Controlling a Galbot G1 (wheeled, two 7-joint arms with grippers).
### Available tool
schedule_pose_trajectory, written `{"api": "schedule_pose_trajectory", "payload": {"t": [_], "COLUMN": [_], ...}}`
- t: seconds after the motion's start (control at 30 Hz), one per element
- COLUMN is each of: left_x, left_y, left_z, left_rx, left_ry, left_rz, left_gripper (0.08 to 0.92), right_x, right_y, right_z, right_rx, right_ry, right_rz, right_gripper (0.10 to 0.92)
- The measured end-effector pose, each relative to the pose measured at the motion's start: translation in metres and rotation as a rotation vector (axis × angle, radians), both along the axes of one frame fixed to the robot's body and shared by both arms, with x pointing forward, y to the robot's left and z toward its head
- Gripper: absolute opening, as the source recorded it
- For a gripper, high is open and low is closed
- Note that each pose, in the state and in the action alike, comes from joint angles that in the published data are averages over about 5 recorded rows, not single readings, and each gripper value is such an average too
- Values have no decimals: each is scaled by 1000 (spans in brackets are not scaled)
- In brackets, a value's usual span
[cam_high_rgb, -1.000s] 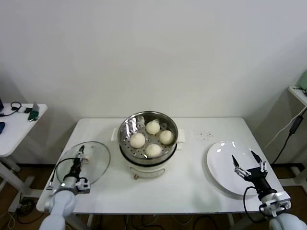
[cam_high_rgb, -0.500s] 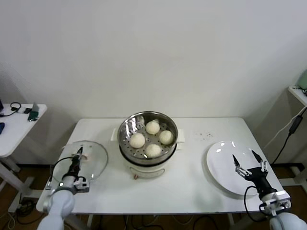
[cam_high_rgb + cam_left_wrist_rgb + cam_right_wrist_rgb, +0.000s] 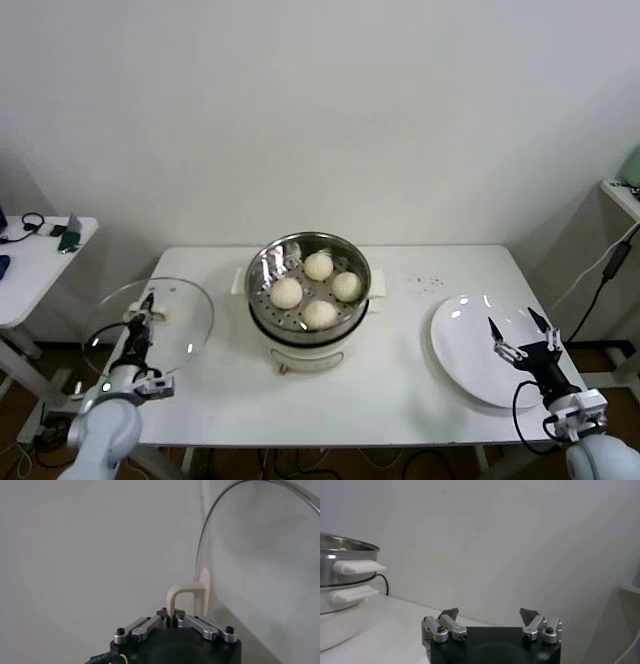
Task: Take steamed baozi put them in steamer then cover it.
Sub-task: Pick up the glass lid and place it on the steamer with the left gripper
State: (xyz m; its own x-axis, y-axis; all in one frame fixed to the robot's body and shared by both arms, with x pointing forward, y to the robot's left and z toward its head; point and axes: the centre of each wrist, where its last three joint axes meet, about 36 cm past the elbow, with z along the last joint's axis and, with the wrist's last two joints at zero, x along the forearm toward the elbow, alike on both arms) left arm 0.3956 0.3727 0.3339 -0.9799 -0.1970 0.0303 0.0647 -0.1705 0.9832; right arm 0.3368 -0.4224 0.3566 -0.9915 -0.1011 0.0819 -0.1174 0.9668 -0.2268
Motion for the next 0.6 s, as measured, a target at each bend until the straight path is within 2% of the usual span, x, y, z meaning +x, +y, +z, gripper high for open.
{"api": "schedule_pose_trajectory", "payload": {"t": [0.33,0.47,0.6], "left_x": [-27,-31,-31], "left_y": [-28,-43,-60], "left_z": [64,92,115], "left_rx": [-25,-28,-44], "left_ry": [-146,-207,-246], "left_rz": [26,22,6], "left_gripper": [158,158,158], "right_x": [12,17,22], "right_y": [1,5,10], "right_z": [-1,-3,-6], "right_rx": [-20,-20,-20], "right_ry": [3,4,3], "right_rz": [18,25,34], "right_gripper": [823,823,823]}}
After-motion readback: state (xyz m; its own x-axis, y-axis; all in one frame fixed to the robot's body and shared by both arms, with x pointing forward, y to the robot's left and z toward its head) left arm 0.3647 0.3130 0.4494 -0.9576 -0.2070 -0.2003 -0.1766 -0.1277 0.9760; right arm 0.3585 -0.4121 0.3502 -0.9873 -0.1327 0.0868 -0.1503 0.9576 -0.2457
